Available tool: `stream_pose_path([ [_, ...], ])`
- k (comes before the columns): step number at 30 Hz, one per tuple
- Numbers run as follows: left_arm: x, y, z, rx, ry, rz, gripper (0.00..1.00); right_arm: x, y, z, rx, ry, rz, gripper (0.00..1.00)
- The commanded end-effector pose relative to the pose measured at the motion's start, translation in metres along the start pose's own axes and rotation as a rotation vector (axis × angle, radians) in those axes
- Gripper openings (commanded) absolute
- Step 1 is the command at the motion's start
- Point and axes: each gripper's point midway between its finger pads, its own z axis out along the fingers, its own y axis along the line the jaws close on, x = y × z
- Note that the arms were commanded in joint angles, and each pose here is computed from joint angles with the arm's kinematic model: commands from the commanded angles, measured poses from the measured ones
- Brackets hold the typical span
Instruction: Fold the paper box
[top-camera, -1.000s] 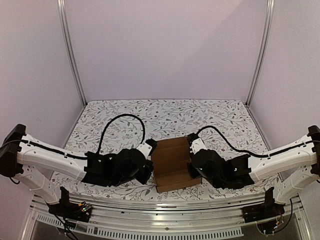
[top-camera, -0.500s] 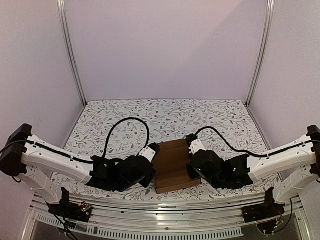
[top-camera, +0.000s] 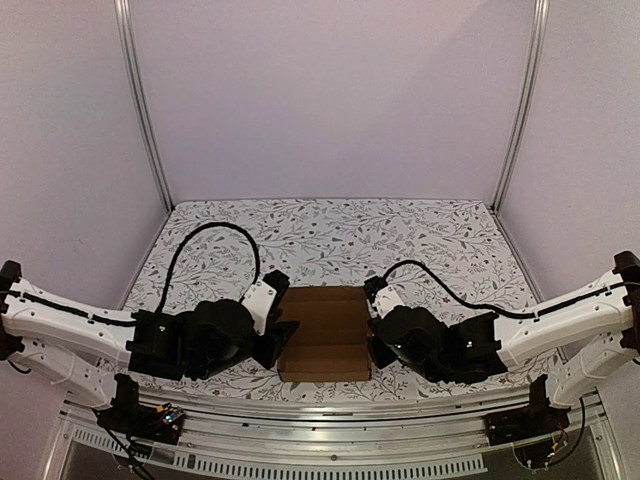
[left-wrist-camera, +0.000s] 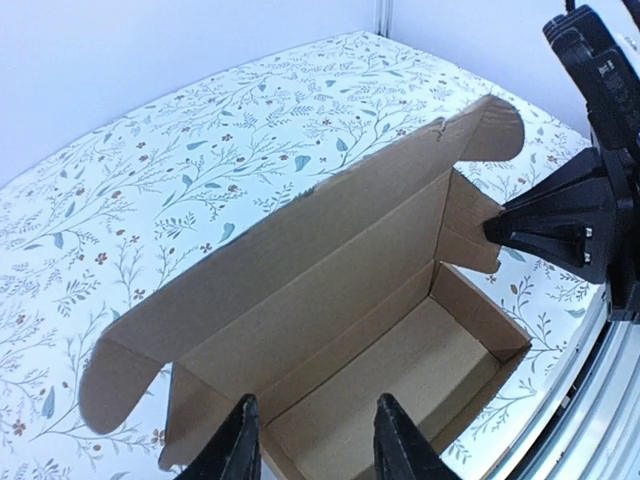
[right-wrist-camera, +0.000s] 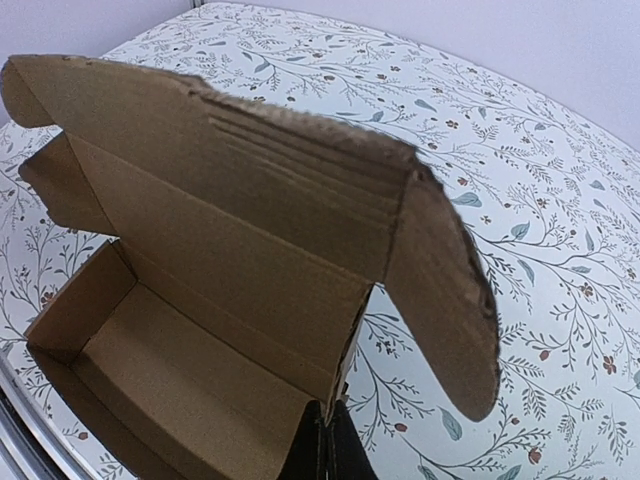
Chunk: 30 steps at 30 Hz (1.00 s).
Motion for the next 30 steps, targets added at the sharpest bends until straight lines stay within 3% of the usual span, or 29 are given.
stream_pose_path([
  [1, 0.011, 0.018, -0.012, -0.003, 0.022, 0.004, 0.41, 0.004, 0.001, -0.003, -0.014, 0.006, 0.010, 0.00],
  [12, 0.037, 0.058, -0.024, 0.043, 0.093, -0.073, 0.73, 0.005, 0.004, -0.003, -0.033, 0.013, 0.003, 0.00],
  [19, 0.044, 0.078, -0.017, 0.026, 0.077, -0.080, 0.73, 0.007, 0.003, -0.005, -0.040, 0.016, 0.001, 0.00],
  [30, 0.038, 0.080, -0.007, 0.102, 0.024, -0.089, 0.59, 0.008, 0.005, -0.006, -0.060, 0.016, -0.003, 0.00],
])
